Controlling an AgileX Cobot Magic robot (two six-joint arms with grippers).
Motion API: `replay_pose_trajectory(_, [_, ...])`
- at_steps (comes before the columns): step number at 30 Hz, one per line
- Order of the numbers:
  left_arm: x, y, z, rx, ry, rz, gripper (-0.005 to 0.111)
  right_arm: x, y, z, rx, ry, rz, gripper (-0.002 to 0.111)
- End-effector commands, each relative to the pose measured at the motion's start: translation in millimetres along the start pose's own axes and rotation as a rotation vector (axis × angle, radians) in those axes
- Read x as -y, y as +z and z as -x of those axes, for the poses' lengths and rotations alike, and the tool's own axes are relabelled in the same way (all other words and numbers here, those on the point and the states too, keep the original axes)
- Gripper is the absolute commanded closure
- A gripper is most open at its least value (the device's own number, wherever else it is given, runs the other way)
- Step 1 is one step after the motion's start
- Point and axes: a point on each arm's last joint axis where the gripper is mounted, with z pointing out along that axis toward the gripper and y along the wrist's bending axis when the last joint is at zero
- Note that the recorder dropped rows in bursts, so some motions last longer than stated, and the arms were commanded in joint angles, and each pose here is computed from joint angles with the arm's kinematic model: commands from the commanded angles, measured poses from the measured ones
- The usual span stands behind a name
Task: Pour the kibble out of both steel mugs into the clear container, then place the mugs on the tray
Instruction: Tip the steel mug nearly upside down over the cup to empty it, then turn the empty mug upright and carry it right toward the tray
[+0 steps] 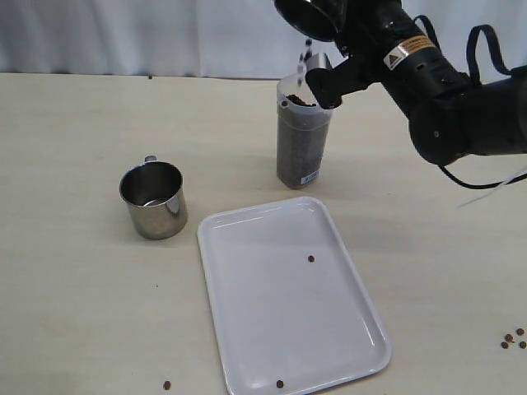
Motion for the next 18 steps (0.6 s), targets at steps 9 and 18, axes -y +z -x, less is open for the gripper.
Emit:
replay_pose_trajectory(9, [0.0,0.0,-0.5,0.004,-0.006,-0.002,0.107,-1.0,1.3,-10.1,-0.079,0.053,0.032,0.104])
replay_pose_trajectory(18, [0.0,0.0,-0.5,0.004,-0.006,-0.002,0.107,-2.3,-5.7,-36.0,-0.305,0.329,0.151,0.104])
